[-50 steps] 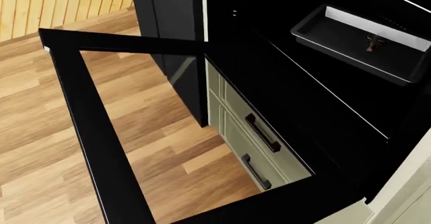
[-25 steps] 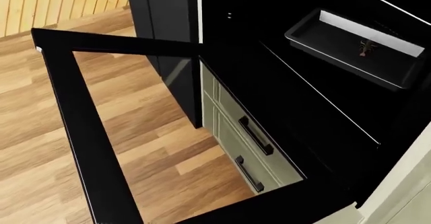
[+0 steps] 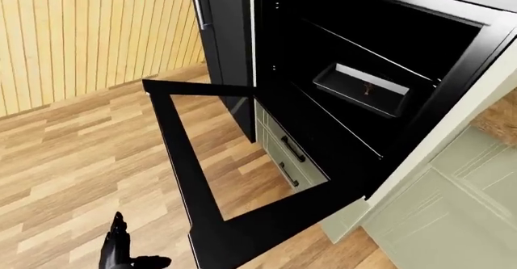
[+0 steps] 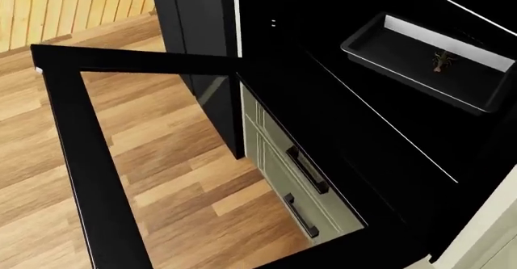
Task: Close the oven door.
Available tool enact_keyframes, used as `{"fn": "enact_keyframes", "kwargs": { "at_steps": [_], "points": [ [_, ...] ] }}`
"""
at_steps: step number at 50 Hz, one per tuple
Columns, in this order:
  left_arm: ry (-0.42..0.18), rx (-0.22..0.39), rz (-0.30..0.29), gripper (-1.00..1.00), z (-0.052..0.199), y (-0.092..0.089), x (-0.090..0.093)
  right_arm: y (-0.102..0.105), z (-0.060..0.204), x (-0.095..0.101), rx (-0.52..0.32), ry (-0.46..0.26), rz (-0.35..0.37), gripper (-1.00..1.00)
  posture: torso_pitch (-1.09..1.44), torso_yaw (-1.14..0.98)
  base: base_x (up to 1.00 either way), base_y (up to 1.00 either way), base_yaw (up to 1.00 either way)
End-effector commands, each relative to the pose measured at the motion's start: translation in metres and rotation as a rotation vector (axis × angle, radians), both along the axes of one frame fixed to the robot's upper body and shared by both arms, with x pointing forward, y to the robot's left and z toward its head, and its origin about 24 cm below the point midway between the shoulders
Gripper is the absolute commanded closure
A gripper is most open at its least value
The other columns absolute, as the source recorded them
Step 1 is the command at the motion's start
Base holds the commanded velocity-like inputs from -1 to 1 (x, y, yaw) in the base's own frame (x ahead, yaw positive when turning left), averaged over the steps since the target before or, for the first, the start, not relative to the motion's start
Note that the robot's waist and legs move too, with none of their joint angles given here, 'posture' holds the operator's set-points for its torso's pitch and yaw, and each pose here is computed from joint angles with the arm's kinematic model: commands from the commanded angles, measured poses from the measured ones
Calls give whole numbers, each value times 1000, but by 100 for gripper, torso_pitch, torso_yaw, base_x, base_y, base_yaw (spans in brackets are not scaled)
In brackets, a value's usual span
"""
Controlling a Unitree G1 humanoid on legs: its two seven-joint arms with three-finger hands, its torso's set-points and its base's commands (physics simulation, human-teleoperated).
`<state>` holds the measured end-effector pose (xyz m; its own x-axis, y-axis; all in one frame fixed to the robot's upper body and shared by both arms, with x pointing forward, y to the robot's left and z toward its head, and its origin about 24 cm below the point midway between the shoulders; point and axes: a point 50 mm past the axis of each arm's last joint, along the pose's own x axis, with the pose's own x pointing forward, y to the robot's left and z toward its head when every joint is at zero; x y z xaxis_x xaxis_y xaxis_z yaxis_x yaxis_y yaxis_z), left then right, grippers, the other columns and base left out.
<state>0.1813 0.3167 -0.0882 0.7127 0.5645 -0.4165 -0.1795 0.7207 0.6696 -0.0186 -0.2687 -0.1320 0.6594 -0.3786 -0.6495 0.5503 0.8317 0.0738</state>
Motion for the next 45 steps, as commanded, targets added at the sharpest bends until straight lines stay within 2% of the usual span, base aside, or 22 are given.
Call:
{"fn": "enact_keyframes", "kwargs": {
  "at_steps": [1, 24, 28, 29, 34, 40, 45],
  "points": [
    [-65, 22, -11, -100, 10, 4, 12, -11, 6, 1, -53, -24, -9, -100, 0, 0, 6, -8, 0],
    [-69, 16, -8, -100, 10, 4, 12, -11, 6, 1, -48, -23, -13, -100, 0, 0, 3, -3, 0],
    [-71, 1, -36, -100, 11, 2, 13, -11, 6, 1, -46, -27, -10, -100, 0, 0, 0, 0, 0],
    [-60, 31, -70, -100, 11, 1, 14, -11, 6, 1, -45, -27, -11, -100, 0, 0, 0, 0, 0],
    [-56, -14, -48, -100, 10, 1, 13, -10, 5, 1, -42, -25, -8, -100, 0, 0, 0, 0, 0],
    [-55, -33, -49, -100, 9, 1, 13, -10, 5, 0, -37, -16, -12, -100, 0, 0, 0, 0, 0],
    [-83, -45, -59, -100, 11, 0, 14, -10, 5, 0, -37, -14, -7, -100, 3, 0, 0, 0, 0]
  ]
}}
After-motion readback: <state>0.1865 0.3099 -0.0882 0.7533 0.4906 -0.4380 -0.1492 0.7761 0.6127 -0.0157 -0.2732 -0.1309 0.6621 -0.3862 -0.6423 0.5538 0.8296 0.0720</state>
